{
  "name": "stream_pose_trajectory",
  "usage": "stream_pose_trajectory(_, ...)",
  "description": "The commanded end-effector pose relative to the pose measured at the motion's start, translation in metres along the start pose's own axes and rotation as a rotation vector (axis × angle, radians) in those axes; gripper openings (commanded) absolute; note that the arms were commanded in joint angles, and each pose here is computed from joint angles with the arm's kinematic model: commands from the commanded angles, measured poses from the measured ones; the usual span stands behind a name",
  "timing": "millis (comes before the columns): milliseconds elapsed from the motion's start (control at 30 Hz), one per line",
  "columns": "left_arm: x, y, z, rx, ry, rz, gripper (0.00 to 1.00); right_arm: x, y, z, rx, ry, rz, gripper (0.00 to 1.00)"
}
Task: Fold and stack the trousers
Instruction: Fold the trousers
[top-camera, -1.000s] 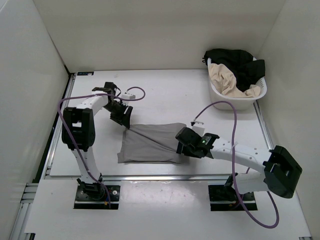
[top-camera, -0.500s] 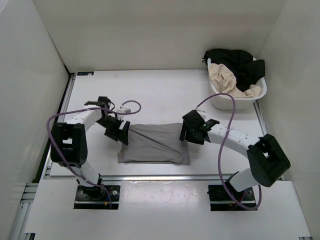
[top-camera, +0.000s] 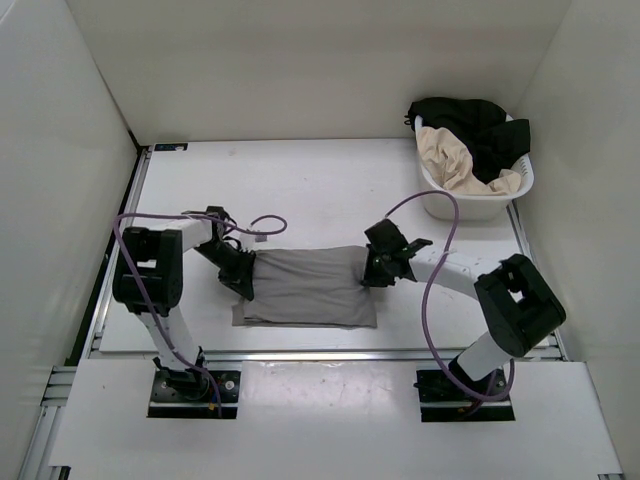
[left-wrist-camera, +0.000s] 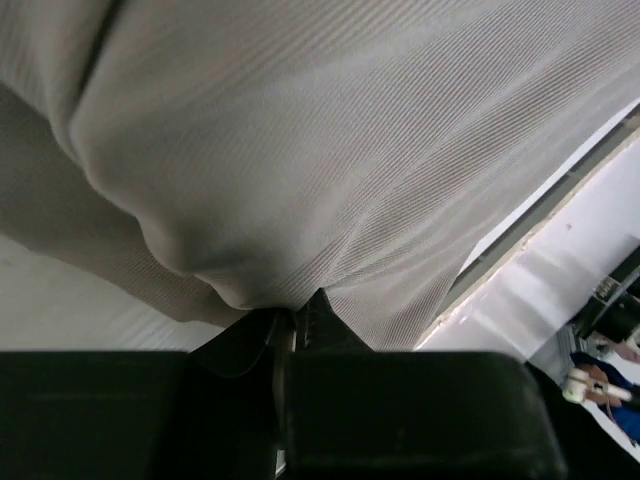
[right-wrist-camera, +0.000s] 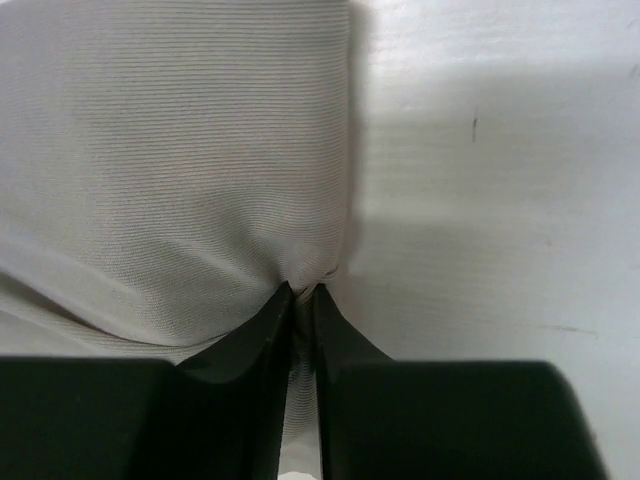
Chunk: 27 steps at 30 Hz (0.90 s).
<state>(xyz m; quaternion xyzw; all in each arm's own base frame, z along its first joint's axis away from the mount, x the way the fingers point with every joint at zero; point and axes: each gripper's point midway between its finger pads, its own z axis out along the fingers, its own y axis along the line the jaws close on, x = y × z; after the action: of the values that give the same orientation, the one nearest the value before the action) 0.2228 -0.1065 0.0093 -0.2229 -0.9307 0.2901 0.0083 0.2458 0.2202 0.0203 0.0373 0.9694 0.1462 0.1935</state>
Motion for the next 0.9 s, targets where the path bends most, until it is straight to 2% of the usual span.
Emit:
stream_pose_trajectory(0, -0.030, 0.011, -0.001, -0.035, -0.055, 0.082, 0.15, -0.010, -0.008, 0.008, 0.009, -0.008, 0.050, 0.13)
stream_pose_trajectory(200, -0.079, 0.030, -0.014, -0.102, -0.115, 0.141, 0.15, -0.041, -0.023, 0.021, 0.066, -0.034, 0.120, 0.03)
stream_pose_trajectory(233, -0.095, 0.031, -0.021, -0.112, -0.140, 0.158, 0.15, -0.056, -0.027, 0.024, 0.083, -0.048, 0.131, 0.01)
stream_pose_trajectory(333, -0.111, 0.037, -0.017, -0.101, -0.142, 0.148, 0.15, -0.075, -0.040, 0.036, 0.119, -0.024, 0.121, 0.01)
stream_pose_trajectory(367, -0.125, 0.039, -0.022, -0.110, -0.166, 0.155, 0.15, -0.097, -0.032, 0.034, 0.110, -0.044, 0.110, 0.00)
stream_pose_trajectory(467, -0.142, 0.043, -0.024, -0.113, -0.181, 0.137, 0.18, -0.113, -0.037, 0.044, 0.147, -0.003, 0.058, 0.00)
stream_pose_trajectory(500, -0.144, 0.044, -0.022, -0.104, -0.183, 0.137, 0.21, -0.135, -0.033, 0.040, 0.134, -0.036, 0.048, 0.00)
stream_pose_trajectory(567, -0.149, 0.041, -0.024, -0.098, -0.195, 0.132, 0.25, -0.143, -0.035, 0.041, 0.142, -0.032, 0.046, 0.00)
stream_pose_trajectory(600, -0.149, 0.041, -0.024, -0.098, -0.196, 0.132, 0.25, -0.143, -0.035, 0.041, 0.142, -0.032, 0.046, 0.04)
stream_pose_trajectory(633, -0.147, 0.041, -0.024, -0.095, -0.188, 0.127, 0.30, -0.147, -0.037, 0.039, 0.145, -0.034, 0.054, 0.09)
stream_pose_trajectory(667, -0.148, 0.039, -0.028, -0.099, -0.198, 0.134, 0.34, -0.151, -0.037, 0.035, 0.149, -0.051, 0.043, 0.20)
stream_pose_trajectory(700, -0.148, 0.039, -0.028, -0.099, -0.198, 0.134, 0.41, -0.151, -0.039, 0.030, 0.161, -0.055, 0.042, 0.27)
stream_pose_trajectory(733, -0.149, 0.038, -0.033, -0.113, -0.206, 0.129, 0.58, -0.154, -0.039, 0.021, 0.164, -0.081, 0.042, 0.36)
stream_pose_trajectory(767, -0.151, 0.035, -0.037, -0.117, -0.217, 0.127, 0.64, -0.153, -0.042, 0.014, 0.180, -0.084, 0.042, 0.55)
stream_pose_trajectory(833, -0.161, 0.027, -0.056, -0.142, -0.261, 0.142, 0.70, -0.157, -0.035, -0.014, 0.193, -0.134, 0.023, 0.74)
stream_pose_trajectory(867, -0.166, 0.024, -0.066, -0.161, -0.286, 0.138, 0.76, -0.162, -0.035, -0.028, 0.233, -0.176, 0.006, 0.97)
